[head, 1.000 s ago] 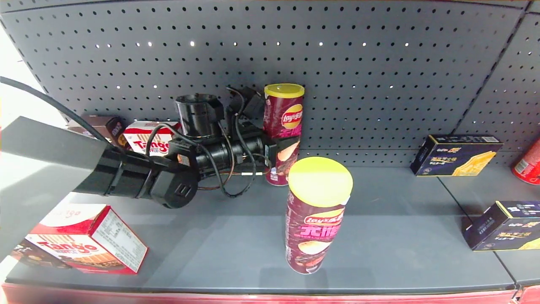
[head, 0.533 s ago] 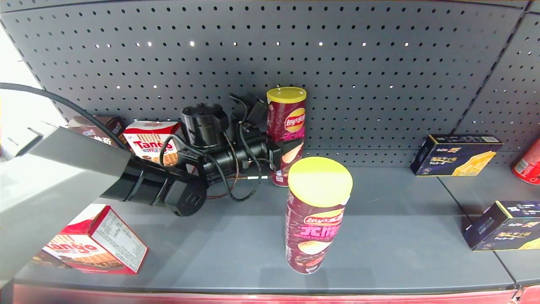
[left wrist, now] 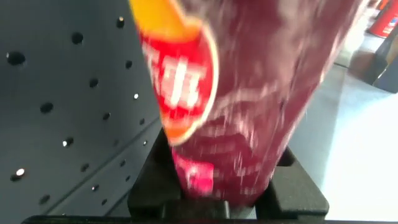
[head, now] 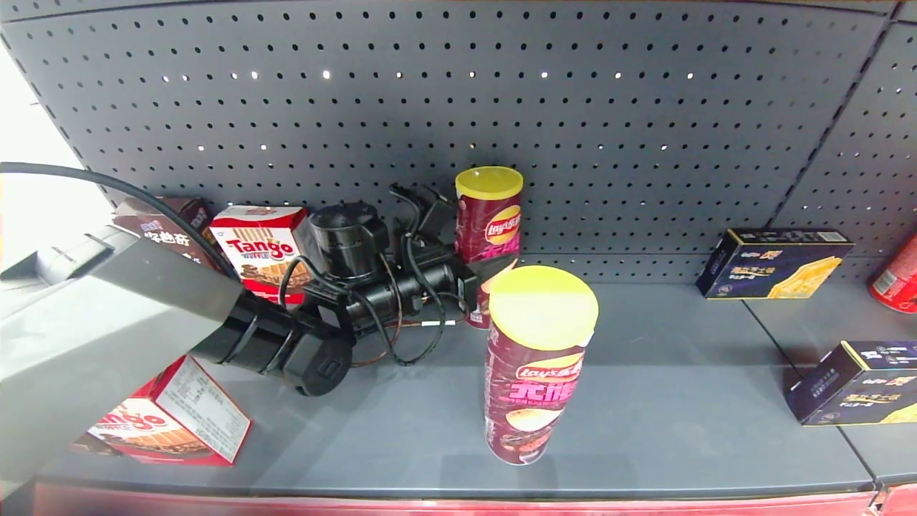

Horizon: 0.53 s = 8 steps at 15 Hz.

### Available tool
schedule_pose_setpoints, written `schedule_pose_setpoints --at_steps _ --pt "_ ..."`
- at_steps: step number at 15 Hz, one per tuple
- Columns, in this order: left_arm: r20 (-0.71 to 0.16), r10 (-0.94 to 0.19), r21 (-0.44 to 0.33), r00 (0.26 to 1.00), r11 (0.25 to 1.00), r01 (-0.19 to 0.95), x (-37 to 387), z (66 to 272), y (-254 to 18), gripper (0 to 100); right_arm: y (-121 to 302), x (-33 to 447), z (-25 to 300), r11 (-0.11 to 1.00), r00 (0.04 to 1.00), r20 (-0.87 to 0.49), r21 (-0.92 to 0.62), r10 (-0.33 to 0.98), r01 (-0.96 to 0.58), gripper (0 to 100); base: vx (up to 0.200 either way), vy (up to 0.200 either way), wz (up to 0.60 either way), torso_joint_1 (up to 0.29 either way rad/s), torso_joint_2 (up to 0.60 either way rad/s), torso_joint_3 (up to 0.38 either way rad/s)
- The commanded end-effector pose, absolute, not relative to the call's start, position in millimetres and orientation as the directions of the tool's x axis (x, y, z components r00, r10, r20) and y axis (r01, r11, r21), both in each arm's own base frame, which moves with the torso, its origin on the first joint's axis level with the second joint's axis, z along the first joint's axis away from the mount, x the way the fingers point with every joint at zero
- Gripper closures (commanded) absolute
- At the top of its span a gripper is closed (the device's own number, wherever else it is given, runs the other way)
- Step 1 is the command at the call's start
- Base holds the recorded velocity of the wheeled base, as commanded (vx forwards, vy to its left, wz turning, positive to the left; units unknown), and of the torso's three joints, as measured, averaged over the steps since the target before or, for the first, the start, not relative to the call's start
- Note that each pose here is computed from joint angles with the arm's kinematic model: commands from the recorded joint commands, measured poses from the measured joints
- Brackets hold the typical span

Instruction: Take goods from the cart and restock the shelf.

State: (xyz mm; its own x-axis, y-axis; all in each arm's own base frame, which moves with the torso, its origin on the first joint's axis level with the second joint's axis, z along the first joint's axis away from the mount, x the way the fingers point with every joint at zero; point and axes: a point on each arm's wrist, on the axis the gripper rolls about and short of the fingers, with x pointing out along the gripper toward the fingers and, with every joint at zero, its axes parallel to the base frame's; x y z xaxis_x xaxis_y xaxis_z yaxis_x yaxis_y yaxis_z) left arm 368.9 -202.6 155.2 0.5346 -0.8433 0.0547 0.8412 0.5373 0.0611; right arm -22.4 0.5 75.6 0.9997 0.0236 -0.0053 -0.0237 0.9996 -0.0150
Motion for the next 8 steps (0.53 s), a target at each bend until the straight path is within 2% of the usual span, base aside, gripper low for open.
schedule_pose_setpoints --at_steps 1,4,6,8 --pt "0.042 -0.844 0.054 0.535 0.537 0.842 367.7 150.6 -202.1 0 0.5 -22.2 75.7 1.0 1.0 -0.008 -0.015 0.026 -0.026 0 0.0 0.0 0.0 0.0 0.0 0.0" --pt "0.049 -0.84 0.07 0.54 0.542 0.837 365.9 153.1 -199.7 0 0.5 -22.2 75.7 1.0 1.0 -0.008 -0.015 0.025 -0.025 0 0.0 0.0 0.0 0.0 0.0 0.0" --pt "0.088 -0.838 0.092 0.539 0.545 0.833 351.9 166.7 -188.6 0 0.5 -22.2 75.7 1.0 1.0 -0.008 -0.015 0.026 -0.026 0 0.0 0.0 0.0 0.0 0.0 0.0" --pt "0.076 -0.838 0.088 0.54 0.545 0.834 331.4 171.9 -178.3 0 0.5 -22.2 75.7 1.0 1.0 -0.008 -0.015 0.025 -0.025 0 0.0 0.0 0.0 0.0 0.0 0.0"
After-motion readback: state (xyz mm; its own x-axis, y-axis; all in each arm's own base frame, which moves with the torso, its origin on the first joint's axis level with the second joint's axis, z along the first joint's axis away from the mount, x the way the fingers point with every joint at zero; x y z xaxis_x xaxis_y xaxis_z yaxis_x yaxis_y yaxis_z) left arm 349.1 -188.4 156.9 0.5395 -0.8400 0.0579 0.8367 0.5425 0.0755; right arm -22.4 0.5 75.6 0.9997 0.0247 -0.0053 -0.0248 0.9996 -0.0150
